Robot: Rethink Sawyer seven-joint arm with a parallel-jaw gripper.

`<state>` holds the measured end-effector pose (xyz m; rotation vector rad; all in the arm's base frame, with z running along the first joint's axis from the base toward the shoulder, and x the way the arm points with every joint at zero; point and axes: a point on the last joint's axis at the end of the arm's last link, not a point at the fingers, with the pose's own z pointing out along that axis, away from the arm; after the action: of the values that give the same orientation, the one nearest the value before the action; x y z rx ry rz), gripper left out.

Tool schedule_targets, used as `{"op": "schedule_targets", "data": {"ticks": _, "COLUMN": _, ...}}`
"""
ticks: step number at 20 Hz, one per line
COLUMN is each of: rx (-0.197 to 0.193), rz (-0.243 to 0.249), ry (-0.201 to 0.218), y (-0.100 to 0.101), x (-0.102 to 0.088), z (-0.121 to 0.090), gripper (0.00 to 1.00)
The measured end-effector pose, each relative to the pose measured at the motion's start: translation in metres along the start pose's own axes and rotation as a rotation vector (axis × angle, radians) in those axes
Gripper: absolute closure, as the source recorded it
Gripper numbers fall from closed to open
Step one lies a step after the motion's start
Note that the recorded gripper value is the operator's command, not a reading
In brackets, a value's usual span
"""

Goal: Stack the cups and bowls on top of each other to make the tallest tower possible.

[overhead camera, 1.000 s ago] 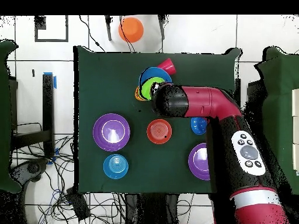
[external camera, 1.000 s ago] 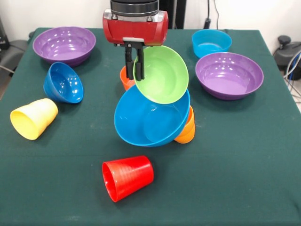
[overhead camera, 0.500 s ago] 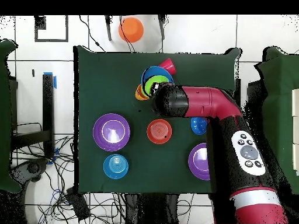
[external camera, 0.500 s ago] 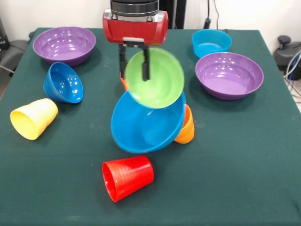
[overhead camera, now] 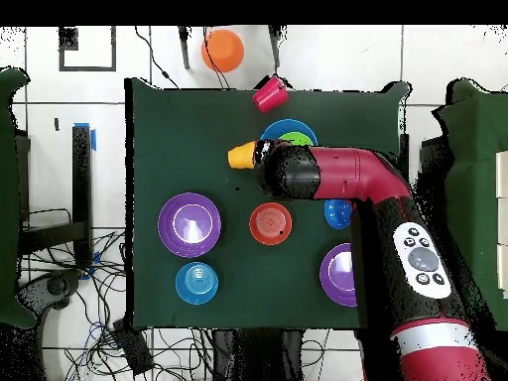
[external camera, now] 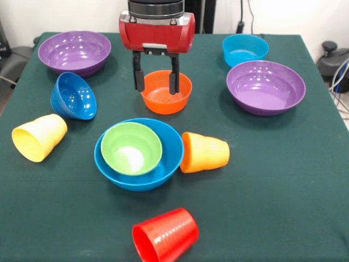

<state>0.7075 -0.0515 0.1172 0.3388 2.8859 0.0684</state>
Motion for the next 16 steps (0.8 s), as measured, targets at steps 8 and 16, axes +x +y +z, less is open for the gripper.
{"op": "schedule_targets", "data": {"ticks": 8, "rx": 0.000, "rz": 0.000, "ry": -0.001, "y": 0.000, "x": 0.000, "z": 0.000, "gripper": 0.00}}
{"op": "schedule_targets", "data": {"ticks": 16, "rx": 0.021, "rz": 0.025, "ry": -0.039, "y": -0.016, "x": -0.039, "z": -0.011, "gripper": 0.00}}
